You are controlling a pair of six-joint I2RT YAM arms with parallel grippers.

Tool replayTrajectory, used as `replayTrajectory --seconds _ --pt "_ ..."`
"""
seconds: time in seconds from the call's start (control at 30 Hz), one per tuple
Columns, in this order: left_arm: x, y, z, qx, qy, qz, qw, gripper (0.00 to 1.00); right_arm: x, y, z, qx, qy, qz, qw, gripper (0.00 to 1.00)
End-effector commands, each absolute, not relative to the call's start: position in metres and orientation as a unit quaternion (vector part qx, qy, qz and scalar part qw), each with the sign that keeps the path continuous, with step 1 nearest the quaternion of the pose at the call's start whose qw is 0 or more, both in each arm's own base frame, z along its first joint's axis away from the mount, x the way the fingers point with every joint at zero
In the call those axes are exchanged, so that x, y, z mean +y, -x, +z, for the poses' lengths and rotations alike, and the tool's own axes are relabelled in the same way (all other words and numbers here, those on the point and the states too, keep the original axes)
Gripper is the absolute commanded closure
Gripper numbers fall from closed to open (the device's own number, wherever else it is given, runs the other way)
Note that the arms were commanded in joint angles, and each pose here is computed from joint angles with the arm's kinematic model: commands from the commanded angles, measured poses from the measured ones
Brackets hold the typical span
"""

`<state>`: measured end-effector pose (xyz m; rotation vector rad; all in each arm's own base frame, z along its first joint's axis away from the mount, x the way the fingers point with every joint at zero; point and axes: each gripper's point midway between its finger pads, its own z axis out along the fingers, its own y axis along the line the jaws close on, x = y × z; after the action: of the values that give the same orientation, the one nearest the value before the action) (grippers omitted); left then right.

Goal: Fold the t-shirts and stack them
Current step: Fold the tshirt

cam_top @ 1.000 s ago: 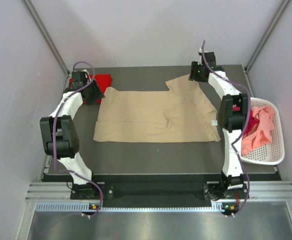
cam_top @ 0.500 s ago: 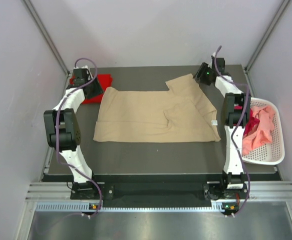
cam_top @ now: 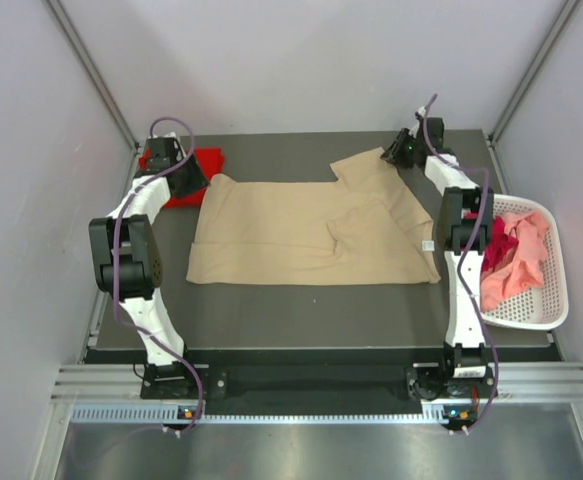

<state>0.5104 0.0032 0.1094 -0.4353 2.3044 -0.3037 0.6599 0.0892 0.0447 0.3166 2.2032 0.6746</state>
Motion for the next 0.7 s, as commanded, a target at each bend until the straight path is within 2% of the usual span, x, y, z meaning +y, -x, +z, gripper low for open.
replayTrajectory --seconds 0.0,0.03,0.13,0.3,0.43,0.53,0.67 --pt "-0.004 -0.53 0.152 0.873 0.165 -0.145 0.435 0.44 0.102 -0.67 0.05 0.864 -0.099 0.263 0.419 0.75" --pt "-0.005 -0.53 0.152 0.873 0.163 -0.147 0.435 0.44 0.103 -0.671 0.051 0.862 -0.094 0.262 0.424 0.84" --pt "-0.006 -0.528 0.154 0.873 0.164 -0.15 0.434 0.44 0.109 -0.674 0.068 0.855 -0.074 0.26 0.443 1.0" --pt "-0.008 -0.523 0.166 0.868 0.169 -0.155 0.441 0.44 0.119 -0.677 0.122 0.825 -0.017 0.266 0.499 1.0" --pt "-0.012 -0.517 0.169 0.867 0.17 -0.165 0.439 0.44 0.129 -0.661 0.173 0.8 0.031 0.272 0.534 1.0" --pt "-0.014 -0.512 0.171 0.867 0.172 -0.167 0.437 0.44 0.133 -0.64 0.182 0.8 0.067 0.265 0.534 1.0" --pt "-0.007 -0.503 0.168 0.872 0.188 -0.148 0.426 0.44 0.132 -0.597 0.162 0.817 0.113 0.253 0.505 1.0"
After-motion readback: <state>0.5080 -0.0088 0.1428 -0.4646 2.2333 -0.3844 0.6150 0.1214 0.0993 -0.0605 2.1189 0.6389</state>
